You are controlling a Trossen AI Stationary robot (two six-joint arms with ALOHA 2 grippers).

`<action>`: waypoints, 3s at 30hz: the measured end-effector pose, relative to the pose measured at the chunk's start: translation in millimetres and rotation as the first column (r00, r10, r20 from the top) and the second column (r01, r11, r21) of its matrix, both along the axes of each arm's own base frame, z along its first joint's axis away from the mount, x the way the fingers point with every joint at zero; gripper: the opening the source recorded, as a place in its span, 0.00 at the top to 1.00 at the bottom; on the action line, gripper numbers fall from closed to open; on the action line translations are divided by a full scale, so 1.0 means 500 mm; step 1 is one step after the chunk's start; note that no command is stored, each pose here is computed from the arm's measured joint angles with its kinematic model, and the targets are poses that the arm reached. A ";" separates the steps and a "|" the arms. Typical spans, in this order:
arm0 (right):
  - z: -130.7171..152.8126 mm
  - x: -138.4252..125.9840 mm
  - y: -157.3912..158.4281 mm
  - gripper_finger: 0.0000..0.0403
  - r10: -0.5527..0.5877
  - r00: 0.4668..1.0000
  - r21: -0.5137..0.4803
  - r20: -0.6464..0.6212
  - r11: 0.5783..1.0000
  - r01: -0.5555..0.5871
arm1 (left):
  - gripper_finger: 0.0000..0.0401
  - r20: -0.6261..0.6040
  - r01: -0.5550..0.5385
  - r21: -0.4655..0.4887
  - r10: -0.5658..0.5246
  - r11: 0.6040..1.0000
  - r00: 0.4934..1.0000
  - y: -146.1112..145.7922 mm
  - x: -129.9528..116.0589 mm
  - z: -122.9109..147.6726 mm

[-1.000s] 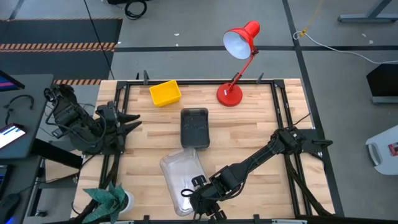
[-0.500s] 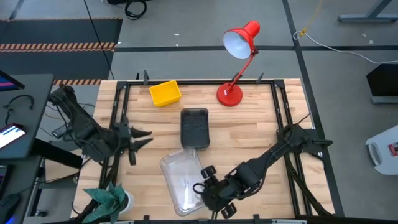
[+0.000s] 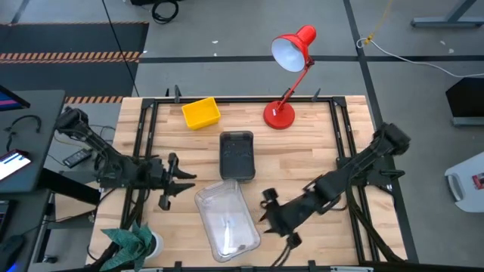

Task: Stack baskets by color
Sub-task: Return to Home Position

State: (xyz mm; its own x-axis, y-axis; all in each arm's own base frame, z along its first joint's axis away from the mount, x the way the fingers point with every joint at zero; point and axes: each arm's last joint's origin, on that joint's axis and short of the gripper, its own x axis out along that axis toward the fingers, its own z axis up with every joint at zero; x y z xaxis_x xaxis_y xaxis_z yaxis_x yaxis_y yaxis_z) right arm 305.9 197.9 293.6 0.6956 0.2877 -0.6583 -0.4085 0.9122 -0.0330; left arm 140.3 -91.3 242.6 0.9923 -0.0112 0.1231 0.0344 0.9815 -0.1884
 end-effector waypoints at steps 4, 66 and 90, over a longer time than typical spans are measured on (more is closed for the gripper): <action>0.002 -0.060 -0.040 0.58 -0.028 0.997 0.066 0.070 0.998 0.024 | 0.71 0.010 -0.031 -0.001 0.031 1.000 0.999 0.021 0.005 -0.023; -0.239 -0.381 -0.404 0.86 -0.441 0.718 0.328 0.539 0.895 0.303 | 0.99 -0.066 -0.314 0.047 0.316 0.948 0.946 0.179 -0.040 -0.136; -0.249 -0.386 -0.414 0.91 -0.566 0.624 0.417 0.539 0.823 0.386 | 0.92 -0.112 -0.267 0.020 0.268 0.963 0.957 0.149 -0.044 -0.146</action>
State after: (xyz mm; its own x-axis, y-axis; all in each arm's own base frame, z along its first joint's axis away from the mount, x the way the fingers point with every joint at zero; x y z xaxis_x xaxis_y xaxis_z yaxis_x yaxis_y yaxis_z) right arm 113.0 -9.0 169.2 0.9923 -0.1229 0.0128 0.1200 0.9834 0.1359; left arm 118.2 -16.8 169.7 0.9666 0.2562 0.0109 -0.2506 0.9528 -0.1715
